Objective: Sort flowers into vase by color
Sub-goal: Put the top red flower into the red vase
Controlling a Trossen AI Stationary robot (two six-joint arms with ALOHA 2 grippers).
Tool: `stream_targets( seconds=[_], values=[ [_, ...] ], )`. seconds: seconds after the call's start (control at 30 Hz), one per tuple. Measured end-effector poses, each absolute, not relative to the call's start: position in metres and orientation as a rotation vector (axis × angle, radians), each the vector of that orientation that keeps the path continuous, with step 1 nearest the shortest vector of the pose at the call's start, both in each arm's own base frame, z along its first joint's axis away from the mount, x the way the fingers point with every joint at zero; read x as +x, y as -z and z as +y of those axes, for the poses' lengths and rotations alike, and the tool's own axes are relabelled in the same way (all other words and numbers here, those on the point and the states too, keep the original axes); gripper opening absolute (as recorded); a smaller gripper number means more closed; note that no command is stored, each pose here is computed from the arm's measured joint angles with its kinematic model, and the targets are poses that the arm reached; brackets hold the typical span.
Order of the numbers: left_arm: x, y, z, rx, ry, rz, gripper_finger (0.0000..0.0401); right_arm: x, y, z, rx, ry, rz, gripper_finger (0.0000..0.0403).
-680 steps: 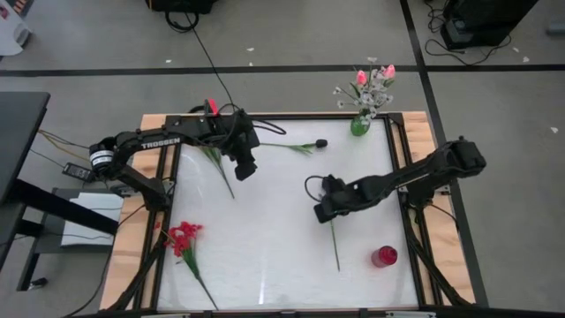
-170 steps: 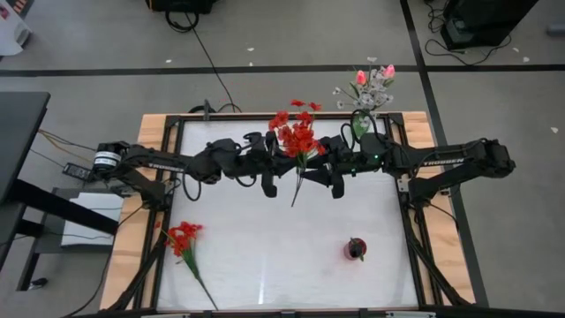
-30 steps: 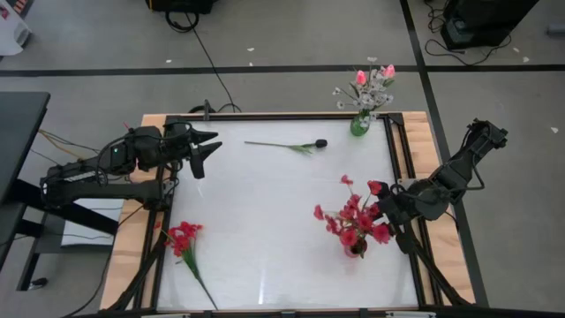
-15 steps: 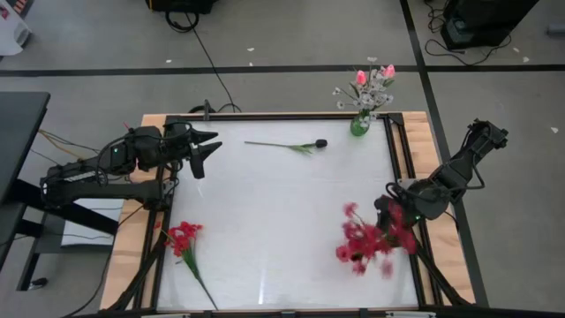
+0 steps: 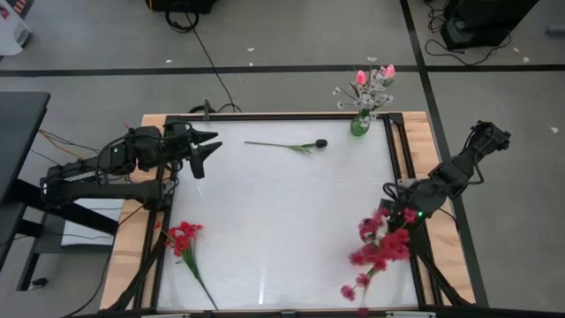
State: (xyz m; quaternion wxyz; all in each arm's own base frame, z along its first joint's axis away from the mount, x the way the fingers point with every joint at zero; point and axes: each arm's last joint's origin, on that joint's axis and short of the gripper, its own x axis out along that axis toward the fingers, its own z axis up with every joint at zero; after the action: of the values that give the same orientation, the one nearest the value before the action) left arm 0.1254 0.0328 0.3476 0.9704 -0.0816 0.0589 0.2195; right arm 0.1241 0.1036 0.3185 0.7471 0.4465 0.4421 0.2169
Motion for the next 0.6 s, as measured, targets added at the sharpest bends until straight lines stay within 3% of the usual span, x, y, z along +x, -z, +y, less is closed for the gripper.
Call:
stream_targets(
  seconds=[0.23,0.6],
  values=[
    [0.125,-0.348,0.033,-0.165,-0.444,0.119,0.0167,0.118,-0.326,0.095,0.908,-0.524,0.861,0.0194],
    [0.125,-0.348,0.033,-0.165,-0.443,0.119,0.0167,0.103,-0.321,0.105,0.805,-0.596,0.959,0.0194]
  ],
)
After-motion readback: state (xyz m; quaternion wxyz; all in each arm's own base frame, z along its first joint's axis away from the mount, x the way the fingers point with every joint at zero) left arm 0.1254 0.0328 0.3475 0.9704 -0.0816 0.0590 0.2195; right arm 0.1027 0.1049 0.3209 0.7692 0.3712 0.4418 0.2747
